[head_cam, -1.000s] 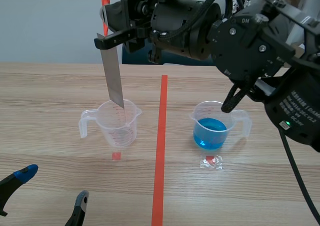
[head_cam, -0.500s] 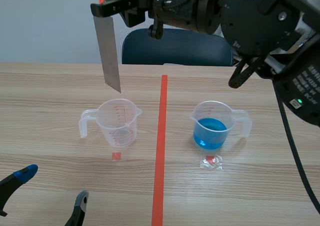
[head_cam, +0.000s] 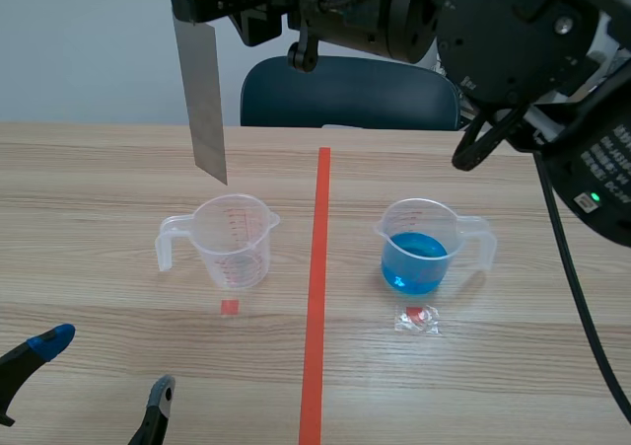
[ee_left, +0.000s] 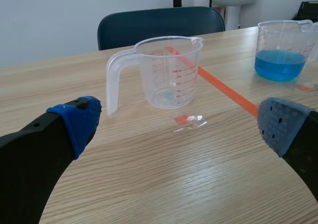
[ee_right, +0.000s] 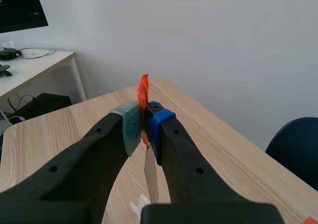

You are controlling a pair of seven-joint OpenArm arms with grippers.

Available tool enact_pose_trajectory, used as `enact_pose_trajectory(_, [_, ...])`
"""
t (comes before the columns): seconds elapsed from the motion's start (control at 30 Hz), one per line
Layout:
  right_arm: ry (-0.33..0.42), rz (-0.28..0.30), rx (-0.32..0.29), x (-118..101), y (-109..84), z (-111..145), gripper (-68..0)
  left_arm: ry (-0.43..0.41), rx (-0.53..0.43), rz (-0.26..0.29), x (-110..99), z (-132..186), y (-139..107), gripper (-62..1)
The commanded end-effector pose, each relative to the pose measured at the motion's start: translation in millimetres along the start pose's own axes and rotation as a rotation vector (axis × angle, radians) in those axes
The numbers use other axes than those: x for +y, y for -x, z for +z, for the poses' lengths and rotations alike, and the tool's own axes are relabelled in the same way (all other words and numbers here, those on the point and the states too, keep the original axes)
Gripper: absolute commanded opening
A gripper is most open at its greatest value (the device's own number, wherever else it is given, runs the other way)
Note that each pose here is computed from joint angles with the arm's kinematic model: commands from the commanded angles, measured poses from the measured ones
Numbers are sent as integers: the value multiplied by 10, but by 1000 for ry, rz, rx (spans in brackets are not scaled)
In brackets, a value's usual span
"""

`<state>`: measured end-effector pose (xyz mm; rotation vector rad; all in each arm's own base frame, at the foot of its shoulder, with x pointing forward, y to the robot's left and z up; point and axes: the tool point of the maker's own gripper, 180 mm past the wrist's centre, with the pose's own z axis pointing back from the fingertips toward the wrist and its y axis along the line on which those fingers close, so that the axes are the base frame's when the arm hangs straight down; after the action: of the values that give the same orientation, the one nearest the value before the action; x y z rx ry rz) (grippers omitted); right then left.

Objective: Do the redox reaction experiment. lift the metal plate out of the left beaker

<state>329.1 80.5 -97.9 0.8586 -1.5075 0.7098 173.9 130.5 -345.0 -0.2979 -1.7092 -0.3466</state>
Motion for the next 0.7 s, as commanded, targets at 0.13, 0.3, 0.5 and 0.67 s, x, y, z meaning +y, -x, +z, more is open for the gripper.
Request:
enact_pose_trajectory(0.13, [15, 28, -62, -91, -245, 14, -671, -2, -33, -4, 19, -39, -72, 14])
enact_pose_trajectory(0.3, [15, 30, -64, -90, -252, 13, -671, -2, -33, -4, 19, -39, -72, 14])
enact_pose_trajectory(0.5, [15, 30, -64, -90, -252, 13, -671, -2, -33, -3, 18, -39, -72, 14])
enact_pose_trajectory(0.67, [15, 30, -64, -90, -252, 13, -671, -2, -33, -3, 18, -39, -72, 14])
